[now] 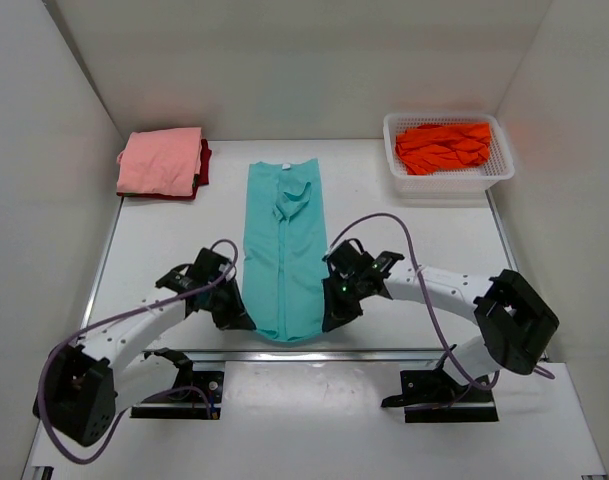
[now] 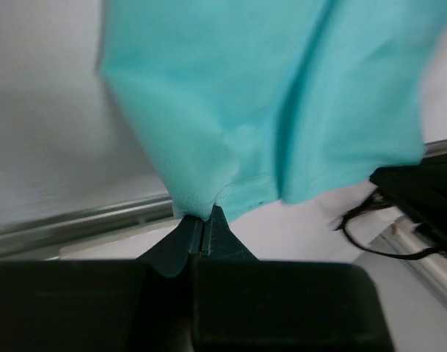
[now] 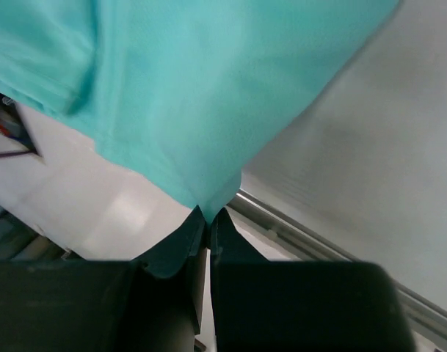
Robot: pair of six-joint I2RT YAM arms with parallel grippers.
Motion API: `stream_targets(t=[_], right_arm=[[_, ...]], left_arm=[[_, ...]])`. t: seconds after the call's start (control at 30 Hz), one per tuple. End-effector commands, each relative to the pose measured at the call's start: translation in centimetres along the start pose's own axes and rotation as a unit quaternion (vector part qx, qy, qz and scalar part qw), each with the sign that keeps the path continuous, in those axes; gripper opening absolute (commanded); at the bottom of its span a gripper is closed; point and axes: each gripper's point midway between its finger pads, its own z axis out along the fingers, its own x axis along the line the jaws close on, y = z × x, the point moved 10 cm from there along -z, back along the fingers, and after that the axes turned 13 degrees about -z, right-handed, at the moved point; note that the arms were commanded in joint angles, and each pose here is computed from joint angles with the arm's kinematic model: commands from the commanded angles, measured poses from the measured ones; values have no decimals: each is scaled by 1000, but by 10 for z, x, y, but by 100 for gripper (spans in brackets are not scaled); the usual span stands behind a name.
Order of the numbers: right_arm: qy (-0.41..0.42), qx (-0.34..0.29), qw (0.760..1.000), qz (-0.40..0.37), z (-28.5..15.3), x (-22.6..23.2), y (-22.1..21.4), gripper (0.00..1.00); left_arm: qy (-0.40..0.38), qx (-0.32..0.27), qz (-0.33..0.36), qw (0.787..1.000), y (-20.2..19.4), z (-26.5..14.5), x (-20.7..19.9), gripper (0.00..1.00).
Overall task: Fold and stack the t-shirts
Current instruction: Grab the bottom of the folded rectangular tshirt with both arms, then fold the folded rectangular tshirt in 1/3 of the way
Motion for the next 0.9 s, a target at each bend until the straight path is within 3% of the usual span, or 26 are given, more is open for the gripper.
stream_targets(t=[0.0, 0.3, 0.8, 0.83, 0.87], right_arm=[[23, -49, 998, -35, -30, 8, 39, 0], [27, -113, 993, -18, -61, -21, 121, 0], [-2, -129, 992, 11, -57, -75, 230, 0], [-6, -133, 991, 16, -56, -81, 238, 1], [-7, -142, 990, 15, -58, -83, 244, 0]], left_arm=[[-37, -9, 23, 999, 22, -19, -35, 0], [-82, -60, -18, 995, 97, -28, -83, 0], [-90, -99, -49, 990, 201, -12, -131, 0], [-89, -102, -48, 990, 210, -8, -134, 5], [-87, -96, -56, 990, 217, -2, -133, 21]])
